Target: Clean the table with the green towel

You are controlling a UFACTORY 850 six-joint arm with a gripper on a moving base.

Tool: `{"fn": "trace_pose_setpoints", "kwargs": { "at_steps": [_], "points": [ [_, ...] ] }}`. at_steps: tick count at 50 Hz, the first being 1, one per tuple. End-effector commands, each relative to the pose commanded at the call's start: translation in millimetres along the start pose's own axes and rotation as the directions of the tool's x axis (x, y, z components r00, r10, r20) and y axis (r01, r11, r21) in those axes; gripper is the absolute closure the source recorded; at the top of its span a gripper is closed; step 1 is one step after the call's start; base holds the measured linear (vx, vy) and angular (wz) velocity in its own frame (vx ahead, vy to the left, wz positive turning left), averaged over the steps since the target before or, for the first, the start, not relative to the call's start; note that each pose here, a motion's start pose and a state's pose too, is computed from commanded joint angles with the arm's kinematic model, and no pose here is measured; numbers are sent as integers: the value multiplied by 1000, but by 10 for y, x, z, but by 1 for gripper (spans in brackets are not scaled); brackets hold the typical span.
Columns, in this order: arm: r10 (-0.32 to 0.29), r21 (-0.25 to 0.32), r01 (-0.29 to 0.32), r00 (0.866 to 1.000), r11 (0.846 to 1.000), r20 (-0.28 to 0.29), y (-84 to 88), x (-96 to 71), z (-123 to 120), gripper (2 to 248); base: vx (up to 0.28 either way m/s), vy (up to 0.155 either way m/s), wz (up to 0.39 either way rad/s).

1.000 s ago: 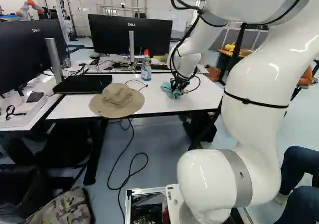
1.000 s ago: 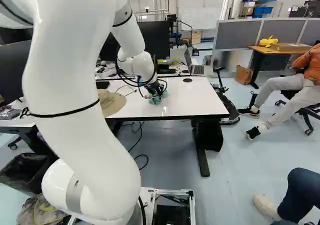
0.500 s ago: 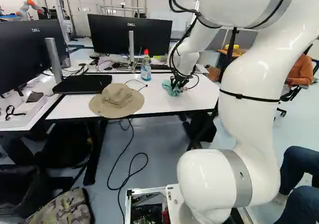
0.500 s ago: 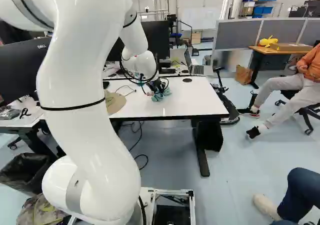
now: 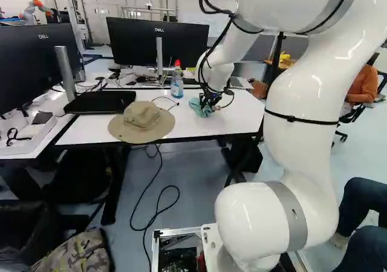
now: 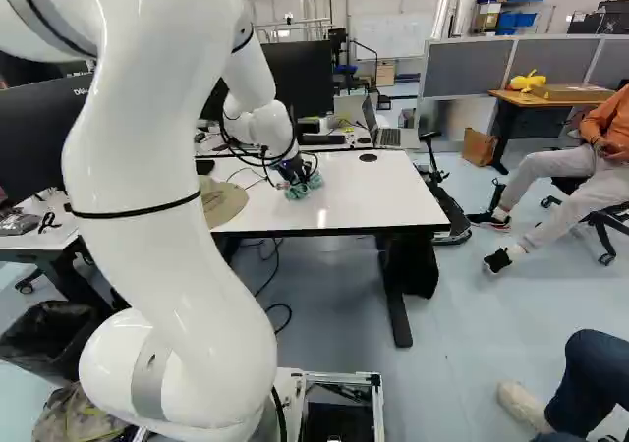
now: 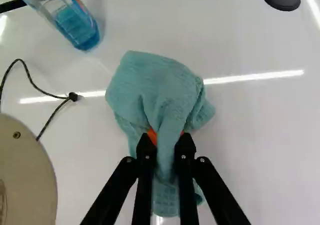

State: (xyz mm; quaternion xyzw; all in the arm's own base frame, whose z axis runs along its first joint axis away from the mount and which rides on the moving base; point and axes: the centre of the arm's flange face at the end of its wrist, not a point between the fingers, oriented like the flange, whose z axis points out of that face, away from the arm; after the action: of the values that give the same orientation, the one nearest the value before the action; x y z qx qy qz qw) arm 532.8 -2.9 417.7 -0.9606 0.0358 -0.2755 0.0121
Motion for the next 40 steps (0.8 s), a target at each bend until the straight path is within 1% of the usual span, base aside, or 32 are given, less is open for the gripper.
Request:
{"fn": "trace_pose_setpoints", "kwargs": {
  "at_steps": [9, 24, 33, 40],
  "points": [
    [-12, 7, 11, 1000, 1000, 7, -62, -125, -80, 199, 0, 0, 0],
    [-13, 7, 13, 1000, 1000, 19, -50, -366, -236, 199, 0, 0, 0],
    [-2, 0, 2, 1000, 1000, 23, 20, -490, -318, 199, 0, 0, 0],
    [17, -12, -16, 1000, 1000, 23, 123, -514, -339, 199, 0, 0, 0]
  ]
}}
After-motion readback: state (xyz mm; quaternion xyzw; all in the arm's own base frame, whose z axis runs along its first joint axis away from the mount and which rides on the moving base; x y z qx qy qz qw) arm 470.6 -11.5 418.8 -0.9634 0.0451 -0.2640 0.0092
